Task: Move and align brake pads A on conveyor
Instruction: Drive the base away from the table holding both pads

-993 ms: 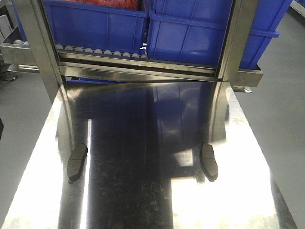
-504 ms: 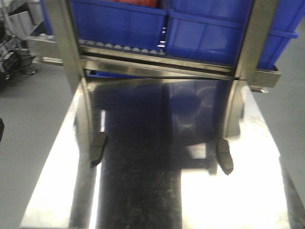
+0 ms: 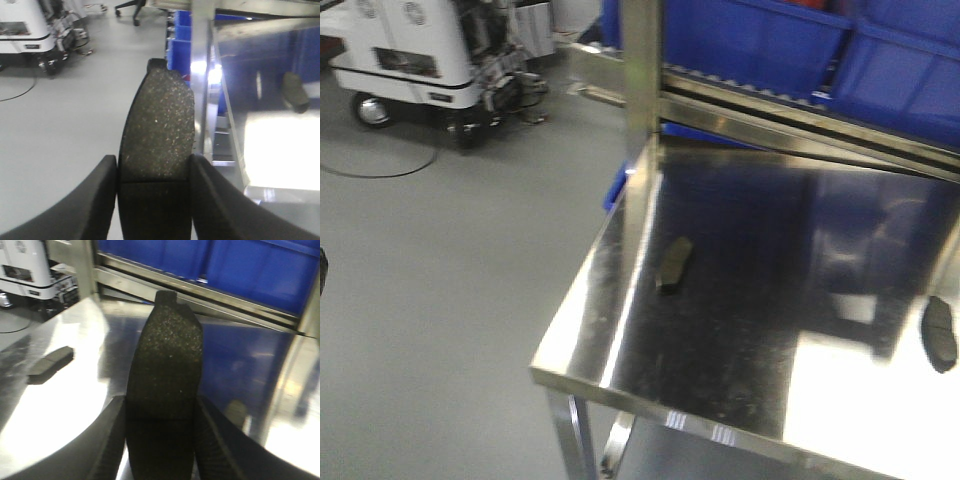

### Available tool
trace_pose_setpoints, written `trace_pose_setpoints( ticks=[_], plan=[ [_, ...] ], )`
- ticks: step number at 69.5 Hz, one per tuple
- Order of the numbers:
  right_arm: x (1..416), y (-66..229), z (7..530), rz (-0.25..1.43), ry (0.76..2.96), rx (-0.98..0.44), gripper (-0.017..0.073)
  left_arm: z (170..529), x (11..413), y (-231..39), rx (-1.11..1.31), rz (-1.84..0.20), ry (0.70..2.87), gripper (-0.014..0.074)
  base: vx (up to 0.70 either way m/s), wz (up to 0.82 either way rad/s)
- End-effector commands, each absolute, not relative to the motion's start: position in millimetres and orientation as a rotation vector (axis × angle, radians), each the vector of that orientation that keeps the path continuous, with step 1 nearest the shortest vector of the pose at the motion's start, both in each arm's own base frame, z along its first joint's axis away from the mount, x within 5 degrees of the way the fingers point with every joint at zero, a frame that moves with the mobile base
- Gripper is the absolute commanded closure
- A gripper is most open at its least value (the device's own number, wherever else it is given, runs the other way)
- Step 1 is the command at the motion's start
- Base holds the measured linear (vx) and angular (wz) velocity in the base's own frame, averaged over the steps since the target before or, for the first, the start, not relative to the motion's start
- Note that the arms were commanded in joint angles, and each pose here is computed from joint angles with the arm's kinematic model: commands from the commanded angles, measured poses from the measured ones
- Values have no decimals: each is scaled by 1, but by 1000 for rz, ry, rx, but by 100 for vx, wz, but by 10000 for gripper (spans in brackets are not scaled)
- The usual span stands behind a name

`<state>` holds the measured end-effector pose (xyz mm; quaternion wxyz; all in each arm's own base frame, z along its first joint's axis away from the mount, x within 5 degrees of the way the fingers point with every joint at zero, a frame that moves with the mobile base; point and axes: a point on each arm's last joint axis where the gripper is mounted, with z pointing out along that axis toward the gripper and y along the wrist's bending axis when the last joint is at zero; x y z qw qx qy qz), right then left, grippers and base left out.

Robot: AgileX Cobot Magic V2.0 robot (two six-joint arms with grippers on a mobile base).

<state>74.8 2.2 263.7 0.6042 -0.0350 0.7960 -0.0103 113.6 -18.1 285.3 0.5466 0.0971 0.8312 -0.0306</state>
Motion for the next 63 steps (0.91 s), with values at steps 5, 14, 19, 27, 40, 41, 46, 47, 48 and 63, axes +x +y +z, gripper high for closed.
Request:
trace_pose_setpoints(
  ticks=[5, 14, 19, 27, 40, 41, 46, 47, 48, 63],
  plan=[
    [77, 2, 282, -38, 1721, -77, 501, 302, 116, -18, 201, -83, 1858, 521, -11, 55],
    [77, 2, 282, -38, 1721, -77, 501, 302, 116, -18, 201, -83, 1858, 521, -9, 61],
    [77, 2, 282, -38, 1721, -77, 501, 302, 116, -18, 201, -83, 1858, 521, -7, 67],
    [77, 2, 282, -38, 1721, -77, 501, 302, 116, -18, 201, -83, 1858, 521, -6, 71],
    [77, 2, 282, -38, 1721, -77, 501, 302, 116, -18, 201, -83, 1857, 521, -2, 72],
    [77, 2, 282, -38, 1721, -77, 501, 302, 116, -18, 201, -83, 1857, 521, 1, 69],
    [77, 2, 282, -38, 1721, -77, 501, 302, 116, -18, 201, -83, 1857, 521, 3, 66],
    [77, 2, 282, -38, 1721, -77, 501, 302, 116, -18, 201, -83, 1857, 521, 4, 64],
    [77, 2, 282, -38, 1721, -77, 501, 302, 116, -18, 201, -83, 1857, 521, 4, 62],
    [77, 2, 282, -38, 1721, -77, 501, 302, 116, -18, 201, -83, 1857, 521, 8, 54]
  ],
)
